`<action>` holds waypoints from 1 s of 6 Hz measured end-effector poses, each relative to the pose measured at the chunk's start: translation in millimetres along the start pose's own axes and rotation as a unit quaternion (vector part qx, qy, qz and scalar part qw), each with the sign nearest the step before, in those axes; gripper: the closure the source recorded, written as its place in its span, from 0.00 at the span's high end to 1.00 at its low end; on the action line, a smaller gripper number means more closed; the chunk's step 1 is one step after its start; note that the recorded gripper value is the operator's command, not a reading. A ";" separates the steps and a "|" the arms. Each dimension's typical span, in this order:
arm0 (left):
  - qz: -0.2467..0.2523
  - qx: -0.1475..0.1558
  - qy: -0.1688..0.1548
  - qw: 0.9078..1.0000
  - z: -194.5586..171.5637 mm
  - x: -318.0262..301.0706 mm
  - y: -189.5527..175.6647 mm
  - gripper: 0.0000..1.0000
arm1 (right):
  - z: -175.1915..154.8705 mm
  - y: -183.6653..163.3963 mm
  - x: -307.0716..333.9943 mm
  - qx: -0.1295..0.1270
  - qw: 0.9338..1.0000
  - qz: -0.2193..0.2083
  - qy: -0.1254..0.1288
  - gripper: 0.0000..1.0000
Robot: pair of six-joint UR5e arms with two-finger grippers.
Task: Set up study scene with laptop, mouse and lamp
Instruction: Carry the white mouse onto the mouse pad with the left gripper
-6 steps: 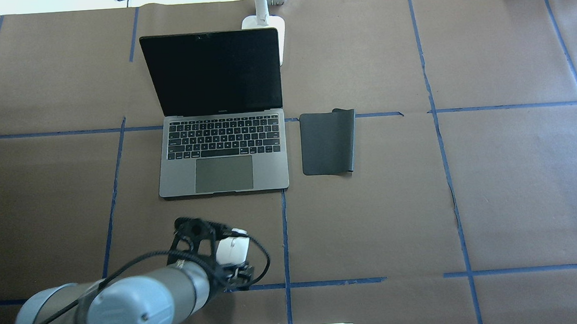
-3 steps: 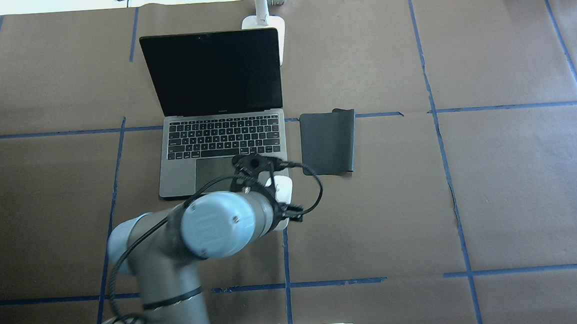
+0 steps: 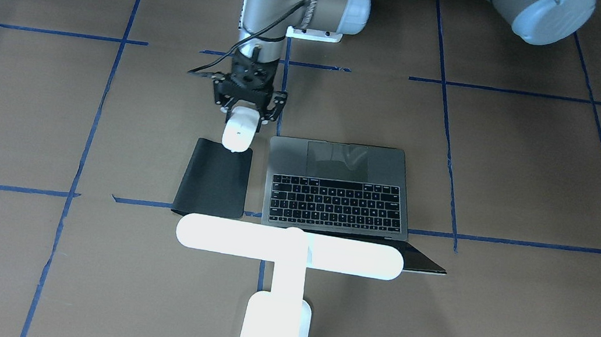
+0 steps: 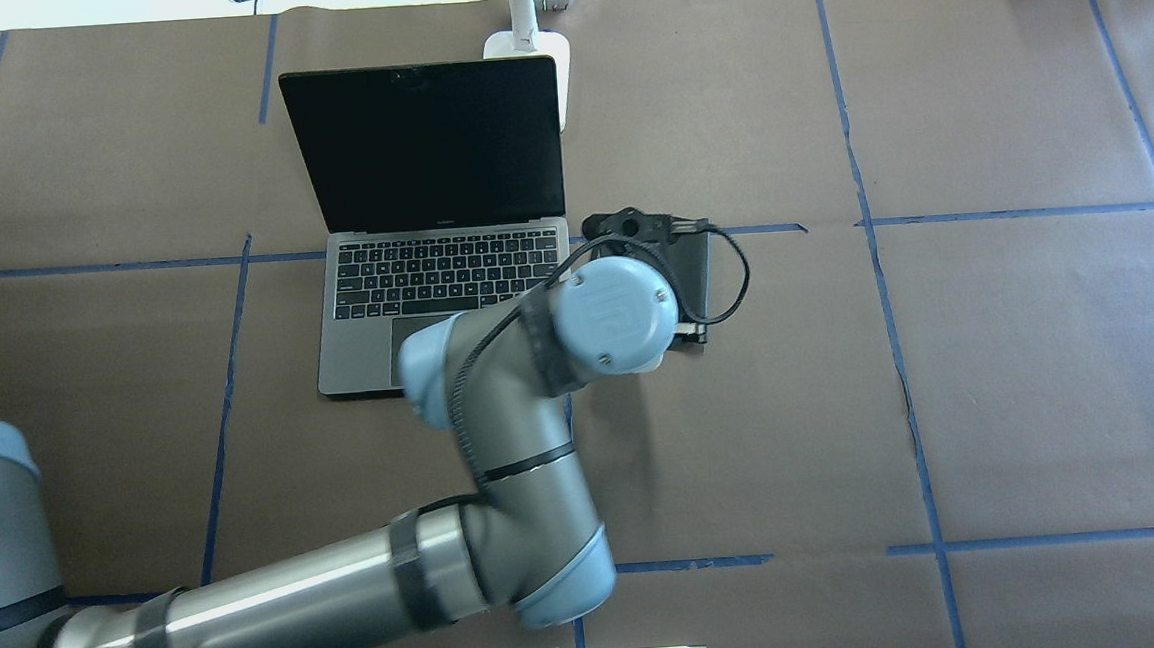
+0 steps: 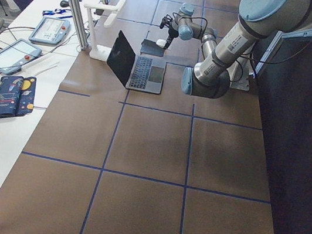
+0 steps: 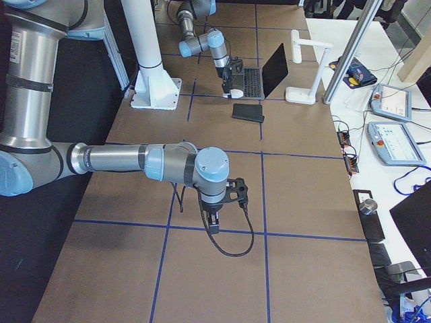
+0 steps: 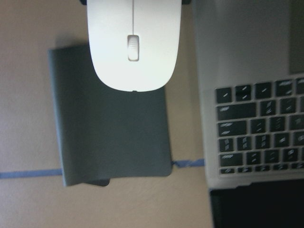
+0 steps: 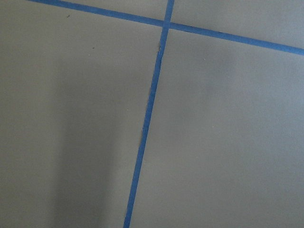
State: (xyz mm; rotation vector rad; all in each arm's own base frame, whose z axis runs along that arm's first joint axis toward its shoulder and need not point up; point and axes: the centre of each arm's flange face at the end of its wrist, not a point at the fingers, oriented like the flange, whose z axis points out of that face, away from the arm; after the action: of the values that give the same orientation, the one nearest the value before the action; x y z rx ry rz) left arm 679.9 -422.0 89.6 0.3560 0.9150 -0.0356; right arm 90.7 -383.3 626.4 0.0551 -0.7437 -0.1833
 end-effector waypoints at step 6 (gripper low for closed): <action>-0.007 -0.046 0.020 0.999 57.3 30.1 -105.4 1.00 | 0.0 -0.5 0.1 0.000 1.000 -0.001 -0.001 1.00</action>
State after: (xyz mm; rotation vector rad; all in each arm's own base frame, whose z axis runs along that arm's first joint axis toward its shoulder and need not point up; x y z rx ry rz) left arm 723.4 -535.7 67.7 0.2656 0.9556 -0.0001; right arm 90.6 -383.8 626.4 0.0559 -0.7447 -0.1843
